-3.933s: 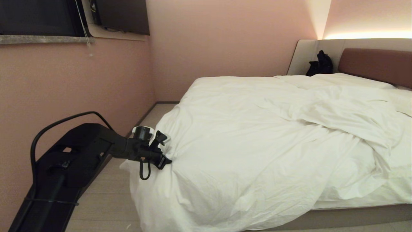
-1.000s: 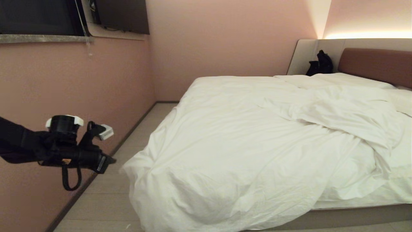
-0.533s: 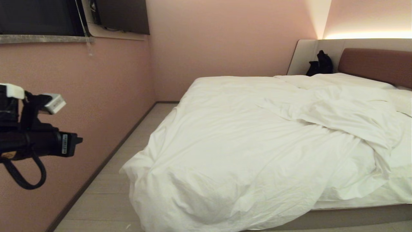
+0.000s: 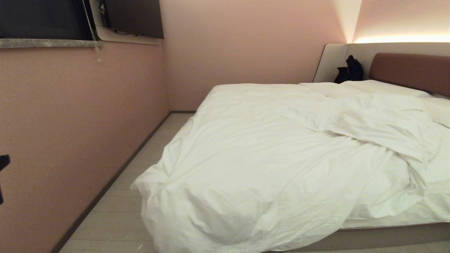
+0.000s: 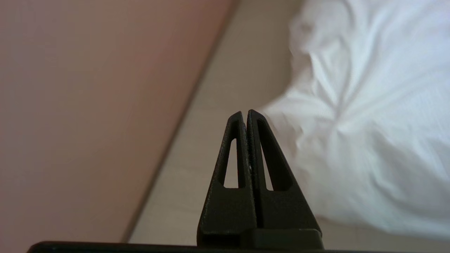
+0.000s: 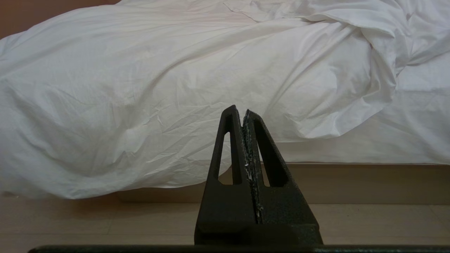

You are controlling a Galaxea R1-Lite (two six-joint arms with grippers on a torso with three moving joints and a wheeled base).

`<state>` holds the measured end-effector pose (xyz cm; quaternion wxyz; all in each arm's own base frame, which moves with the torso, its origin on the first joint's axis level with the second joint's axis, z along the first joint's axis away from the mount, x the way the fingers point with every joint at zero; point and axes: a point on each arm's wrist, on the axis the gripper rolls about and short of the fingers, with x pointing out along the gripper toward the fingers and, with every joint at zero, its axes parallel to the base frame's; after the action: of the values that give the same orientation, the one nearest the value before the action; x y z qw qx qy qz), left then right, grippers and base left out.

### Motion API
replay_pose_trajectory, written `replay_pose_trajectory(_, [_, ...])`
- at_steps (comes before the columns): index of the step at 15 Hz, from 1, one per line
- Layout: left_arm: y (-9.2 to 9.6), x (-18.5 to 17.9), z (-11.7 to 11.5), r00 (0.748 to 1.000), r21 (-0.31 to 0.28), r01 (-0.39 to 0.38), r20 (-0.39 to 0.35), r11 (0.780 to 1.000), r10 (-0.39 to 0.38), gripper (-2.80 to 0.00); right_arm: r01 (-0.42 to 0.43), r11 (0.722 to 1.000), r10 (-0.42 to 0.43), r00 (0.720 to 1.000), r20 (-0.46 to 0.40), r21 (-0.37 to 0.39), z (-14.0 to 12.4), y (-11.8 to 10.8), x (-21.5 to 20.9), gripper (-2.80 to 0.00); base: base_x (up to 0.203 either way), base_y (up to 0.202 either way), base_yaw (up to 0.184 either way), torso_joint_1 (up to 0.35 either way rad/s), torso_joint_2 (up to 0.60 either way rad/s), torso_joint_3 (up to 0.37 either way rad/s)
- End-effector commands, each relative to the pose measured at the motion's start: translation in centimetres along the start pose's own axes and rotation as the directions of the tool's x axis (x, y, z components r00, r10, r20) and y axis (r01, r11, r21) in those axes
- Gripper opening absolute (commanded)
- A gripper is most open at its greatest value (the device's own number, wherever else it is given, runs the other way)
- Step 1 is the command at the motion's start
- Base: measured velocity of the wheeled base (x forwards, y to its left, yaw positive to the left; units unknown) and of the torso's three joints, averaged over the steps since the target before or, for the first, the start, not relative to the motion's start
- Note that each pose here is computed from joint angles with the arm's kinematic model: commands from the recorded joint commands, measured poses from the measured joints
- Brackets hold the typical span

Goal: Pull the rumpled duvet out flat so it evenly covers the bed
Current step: Hold the folded corner of the quilt

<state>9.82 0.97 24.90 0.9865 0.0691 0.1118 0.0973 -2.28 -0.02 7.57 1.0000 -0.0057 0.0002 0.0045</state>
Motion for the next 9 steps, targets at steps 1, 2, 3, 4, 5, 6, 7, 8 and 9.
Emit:
replay_pose_trajectory(1, [0.6, -5.0, -0.7, 0.985, -0.043, -0.064, 0.159, 0.997, 0.070, -2.80, -0.002, 1.000, 0.002, 1.000, -0.002, -0.001, 0.0, 0.0, 0.0, -2.80, 0.000, 0.000, 0.000, 0.000, 0.00, 0.000])
replay_pose_trajectory(2, [0.8, -5.9, -1.0, 0.978, -0.083, -0.085, 0.181, 0.993, 0.099, -2.80, -0.002, 1.000, 0.002, 1.000, -0.003, -0.001, 0.0, 0.0, 0.0, -2.80, 0.000, 0.000, 0.000, 0.000, 0.00, 0.000])
replay_pose_trajectory(3, [1.0, -6.7, -1.2, 0.972, -0.120, -0.093, 0.203, 0.988, 0.116, -2.80, -0.002, 1.000, 0.002, 1.000, -0.001, -0.002, 0.0, 0.0, 0.0, -2.80, 0.000, 0.000, 0.000, 0.000, 0.00, 0.000])
replay_pose_trajectory(4, [1.1, -7.6, -1.4, 0.965, -0.147, -0.091, 0.231, 0.985, 0.124, -2.80, -0.002, 1.000, 0.002, 1.000, -0.001, -0.001, 0.0, 0.0, 0.0, -2.80, 0.000, 0.000, 0.000, 0.000, 0.00, 0.000])
replay_pose_trajectory(5, [1.3, -8.6, -1.7, 0.955, -0.176, -0.085, 0.266, 0.981, 0.131, -2.80, 0.000, 1.000, 0.000, 1.000, -0.001, -0.001, 0.0, 0.0, 0.0, -2.80, 0.000, 0.000, 0.000, 0.000, 0.00, 0.000])
replay_pose_trajectory(6, [1.5, -9.5, -2.3, 0.944, -0.197, -0.079, 0.299, 0.977, 0.137, -2.80, 0.000, 1.000, 0.000, 1.000, -0.001, -0.002, 0.0, 0.0, 0.0, -2.80, 0.000, 0.000, 0.000, 0.000, 0.00, 0.000])
replay_pose_trajectory(7, [1.6, -10.2, -2.8, 0.935, -0.210, -0.080, 0.324, 0.974, 0.146, -2.80, -0.001, 1.000, 0.001, 1.000, -0.001, -0.001, 0.0, 0.0, 0.0, -2.80, 0.000, 0.000, 0.000, 0.000, 0.00, 0.000])
replay_pose_trajectory(8, [1.7, -10.9, -3.5, 0.927, -0.218, -0.079, 0.344, 0.973, 0.152, -2.80, -0.002, 1.000, 0.002, 1.000, 0.000, -0.001, 0.0, 0.0, 0.0, -2.80, 0.000, 0.000, 0.000, 0.000, 0.00, 0.000])
replay_pose_trajectory(9, [1.6, -11.3, -4.3, 0.922, -0.216, -0.069, 0.359, 0.974, 0.145, -2.80, -0.002, 1.000, 0.002, 1.000, 0.000, -0.001, 0.0, 0.0, 0.0, -2.80, 0.000, 0.000, 0.000, 0.000, 0.00, 0.000])
